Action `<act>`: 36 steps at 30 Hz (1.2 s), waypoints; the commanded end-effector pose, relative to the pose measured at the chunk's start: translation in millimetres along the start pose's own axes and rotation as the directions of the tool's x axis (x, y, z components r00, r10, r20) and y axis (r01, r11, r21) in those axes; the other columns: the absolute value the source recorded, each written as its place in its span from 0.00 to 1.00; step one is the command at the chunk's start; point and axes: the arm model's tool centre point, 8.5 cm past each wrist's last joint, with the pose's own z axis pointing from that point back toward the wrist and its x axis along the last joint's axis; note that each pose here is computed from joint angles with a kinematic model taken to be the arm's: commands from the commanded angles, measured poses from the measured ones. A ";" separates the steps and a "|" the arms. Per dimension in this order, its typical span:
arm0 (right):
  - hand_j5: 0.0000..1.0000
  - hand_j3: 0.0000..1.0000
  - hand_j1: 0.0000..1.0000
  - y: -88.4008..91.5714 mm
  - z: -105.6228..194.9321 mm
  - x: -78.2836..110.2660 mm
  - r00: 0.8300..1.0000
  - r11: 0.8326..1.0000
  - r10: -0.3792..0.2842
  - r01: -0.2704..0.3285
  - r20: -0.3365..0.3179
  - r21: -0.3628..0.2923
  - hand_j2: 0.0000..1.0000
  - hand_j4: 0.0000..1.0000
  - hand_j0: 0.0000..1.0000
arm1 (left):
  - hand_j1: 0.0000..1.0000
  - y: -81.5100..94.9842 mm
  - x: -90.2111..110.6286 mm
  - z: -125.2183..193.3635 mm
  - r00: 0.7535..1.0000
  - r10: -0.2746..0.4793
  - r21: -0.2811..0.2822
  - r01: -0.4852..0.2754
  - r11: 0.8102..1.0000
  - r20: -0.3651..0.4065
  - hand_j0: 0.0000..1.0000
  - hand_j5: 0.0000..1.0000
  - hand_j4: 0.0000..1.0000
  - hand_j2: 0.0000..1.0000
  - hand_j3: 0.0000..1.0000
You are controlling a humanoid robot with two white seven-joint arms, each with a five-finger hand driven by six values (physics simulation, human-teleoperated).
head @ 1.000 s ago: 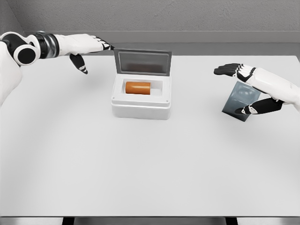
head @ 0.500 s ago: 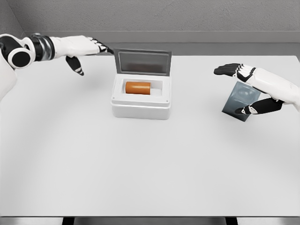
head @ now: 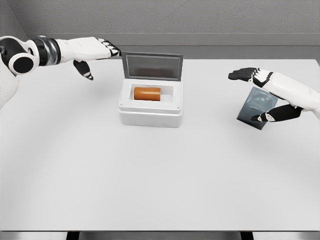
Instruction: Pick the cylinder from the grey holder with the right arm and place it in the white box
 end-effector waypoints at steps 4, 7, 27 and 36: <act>1.00 1.00 1.00 -0.7 0.2 0.2 1.000 1.000 -0.006 0.006 0.001 -0.004 1.00 1.00 1.00 | 1.00 5.1 0.0 10.8 1.000 -0.024 0.016 0.024 1.000 -0.002 1.00 1.00 1.00 1.00 1.00; 1.00 1.00 1.00 -0.7 0.2 0.2 1.000 1.000 -0.006 0.006 0.001 -0.004 1.00 1.00 1.00 | 1.00 5.5 0.4 10.7 1.000 -0.026 0.017 0.026 1.000 -0.001 1.00 1.00 1.00 1.00 1.00; 1.00 1.00 1.00 -0.6 0.4 -0.2 1.000 1.000 -0.007 0.007 0.000 -0.005 1.00 1.00 1.00 | 1.00 -3.9 -16.1 36.3 0.999 -0.006 0.018 0.007 1.000 -0.041 1.00 1.00 1.00 1.00 1.00; 1.00 1.00 1.00 -0.7 0.2 0.2 1.000 1.000 -0.006 0.006 0.001 -0.004 1.00 1.00 1.00 | 1.00 -20.5 -25.4 44.3 0.998 0.031 -0.005 -0.032 0.999 -0.063 1.00 1.00 1.00 1.00 1.00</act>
